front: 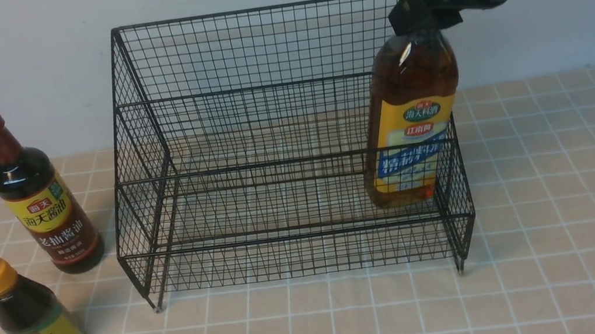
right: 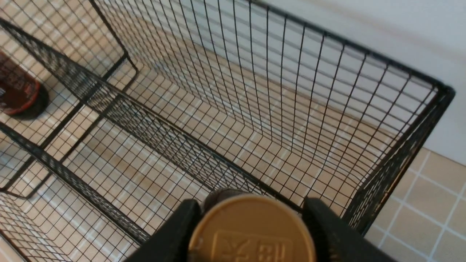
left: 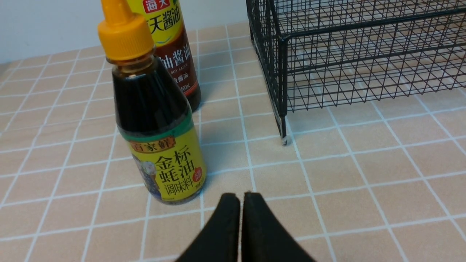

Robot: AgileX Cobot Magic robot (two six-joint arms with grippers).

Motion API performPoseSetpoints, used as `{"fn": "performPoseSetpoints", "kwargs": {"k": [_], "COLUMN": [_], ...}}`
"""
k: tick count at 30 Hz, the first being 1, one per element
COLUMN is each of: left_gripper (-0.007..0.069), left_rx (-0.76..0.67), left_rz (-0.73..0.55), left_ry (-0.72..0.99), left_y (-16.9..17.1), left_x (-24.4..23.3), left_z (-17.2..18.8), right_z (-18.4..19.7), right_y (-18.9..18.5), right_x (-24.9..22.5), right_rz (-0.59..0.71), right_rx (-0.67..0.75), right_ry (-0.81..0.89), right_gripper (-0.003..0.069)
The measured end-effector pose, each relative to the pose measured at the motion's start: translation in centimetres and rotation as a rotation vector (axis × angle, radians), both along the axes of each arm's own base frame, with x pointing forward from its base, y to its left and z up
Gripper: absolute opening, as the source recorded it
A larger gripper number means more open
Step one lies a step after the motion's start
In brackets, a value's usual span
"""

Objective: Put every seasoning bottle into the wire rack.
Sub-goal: Use the right arm to put the condiment bottle back on the shelf

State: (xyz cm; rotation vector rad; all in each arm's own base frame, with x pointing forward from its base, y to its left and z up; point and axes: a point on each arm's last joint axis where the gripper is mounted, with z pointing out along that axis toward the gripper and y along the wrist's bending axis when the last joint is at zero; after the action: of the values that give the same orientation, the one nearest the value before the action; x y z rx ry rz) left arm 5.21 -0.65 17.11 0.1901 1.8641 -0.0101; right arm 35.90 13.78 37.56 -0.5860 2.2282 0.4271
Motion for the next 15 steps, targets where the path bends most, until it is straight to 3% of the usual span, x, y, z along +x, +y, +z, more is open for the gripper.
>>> {"fn": "performPoseSetpoints", "kwargs": {"k": [7,15], "left_gripper": [-0.0007,-0.0007], "left_rx": [0.000,0.000], "left_rz": [0.000,0.000], "left_ry": [0.000,0.000], "left_y": [0.0,0.0], "left_x": [0.0,0.0], "left_z": [0.0,0.0], "right_z": [0.0,3.4], "right_y": [0.1,-0.5], "right_x": [0.1,-1.5], "right_rz": [0.001,-0.022], "right_rx": [0.003,0.062], "right_ry": [-0.002,-0.123], "right_gripper": [0.0342,0.0505]}}
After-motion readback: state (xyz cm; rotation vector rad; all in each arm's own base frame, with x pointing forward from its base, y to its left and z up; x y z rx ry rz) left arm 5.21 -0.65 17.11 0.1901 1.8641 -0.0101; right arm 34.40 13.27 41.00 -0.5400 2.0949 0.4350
